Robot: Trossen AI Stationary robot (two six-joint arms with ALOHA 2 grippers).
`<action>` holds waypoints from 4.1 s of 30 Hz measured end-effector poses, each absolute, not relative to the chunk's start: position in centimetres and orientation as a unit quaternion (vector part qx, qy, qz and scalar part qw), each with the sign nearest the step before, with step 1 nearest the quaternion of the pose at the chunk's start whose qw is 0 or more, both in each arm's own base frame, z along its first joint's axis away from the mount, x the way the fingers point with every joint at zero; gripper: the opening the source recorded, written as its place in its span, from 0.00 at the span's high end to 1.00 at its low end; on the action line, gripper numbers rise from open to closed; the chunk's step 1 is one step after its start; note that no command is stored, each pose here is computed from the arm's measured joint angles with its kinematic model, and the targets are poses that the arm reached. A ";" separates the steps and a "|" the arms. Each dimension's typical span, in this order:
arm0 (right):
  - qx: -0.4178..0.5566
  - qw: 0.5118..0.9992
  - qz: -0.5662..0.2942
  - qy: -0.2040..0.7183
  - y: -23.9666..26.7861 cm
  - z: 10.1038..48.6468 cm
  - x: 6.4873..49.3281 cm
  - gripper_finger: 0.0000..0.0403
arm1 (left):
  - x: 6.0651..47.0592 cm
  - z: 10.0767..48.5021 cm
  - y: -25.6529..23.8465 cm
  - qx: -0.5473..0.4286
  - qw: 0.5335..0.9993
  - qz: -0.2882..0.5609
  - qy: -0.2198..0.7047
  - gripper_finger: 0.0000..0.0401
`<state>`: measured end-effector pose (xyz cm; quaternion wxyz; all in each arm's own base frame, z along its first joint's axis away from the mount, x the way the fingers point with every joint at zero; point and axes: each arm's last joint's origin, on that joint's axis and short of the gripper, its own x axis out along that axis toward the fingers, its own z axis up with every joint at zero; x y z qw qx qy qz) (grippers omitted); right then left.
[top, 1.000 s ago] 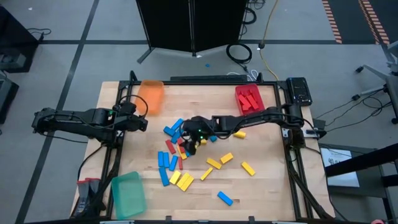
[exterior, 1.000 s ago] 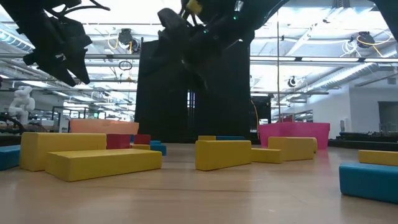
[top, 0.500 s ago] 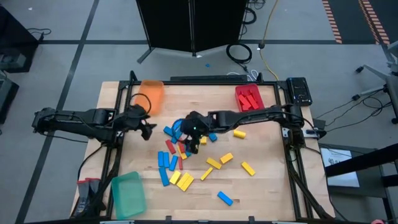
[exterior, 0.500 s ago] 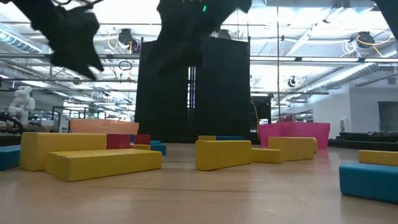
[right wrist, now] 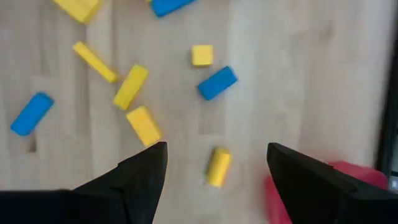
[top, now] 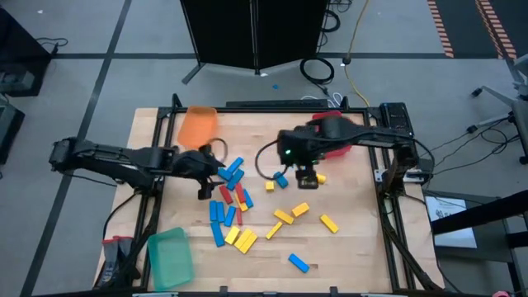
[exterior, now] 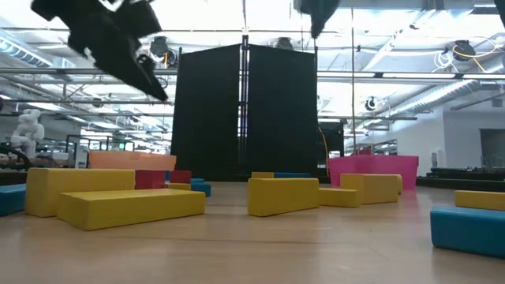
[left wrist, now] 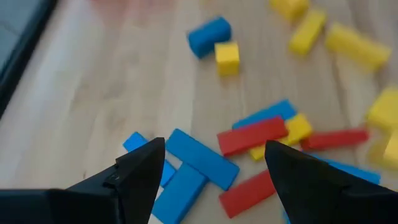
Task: Sort blocks
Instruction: Put the right red block into the red transparent bin
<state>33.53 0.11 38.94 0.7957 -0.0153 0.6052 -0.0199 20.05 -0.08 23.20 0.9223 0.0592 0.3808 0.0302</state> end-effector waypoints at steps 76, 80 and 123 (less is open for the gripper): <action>0.014 0.906 -0.160 0.392 -0.8 47.6 25.3 0.32 | 26.8 38.6 5.3 0.053 0.985 0.127 0.102 0.76; -0.013 0.935 -0.150 0.321 -0.9 48.7 26.5 0.32 | 24.5 42.3 5.1 0.032 0.992 0.113 -0.037 0.76; 0.088 0.853 -0.160 0.489 -0.6 45.7 24.9 0.32 | 26.1 41.6 5.3 0.027 0.997 0.058 -0.045 0.98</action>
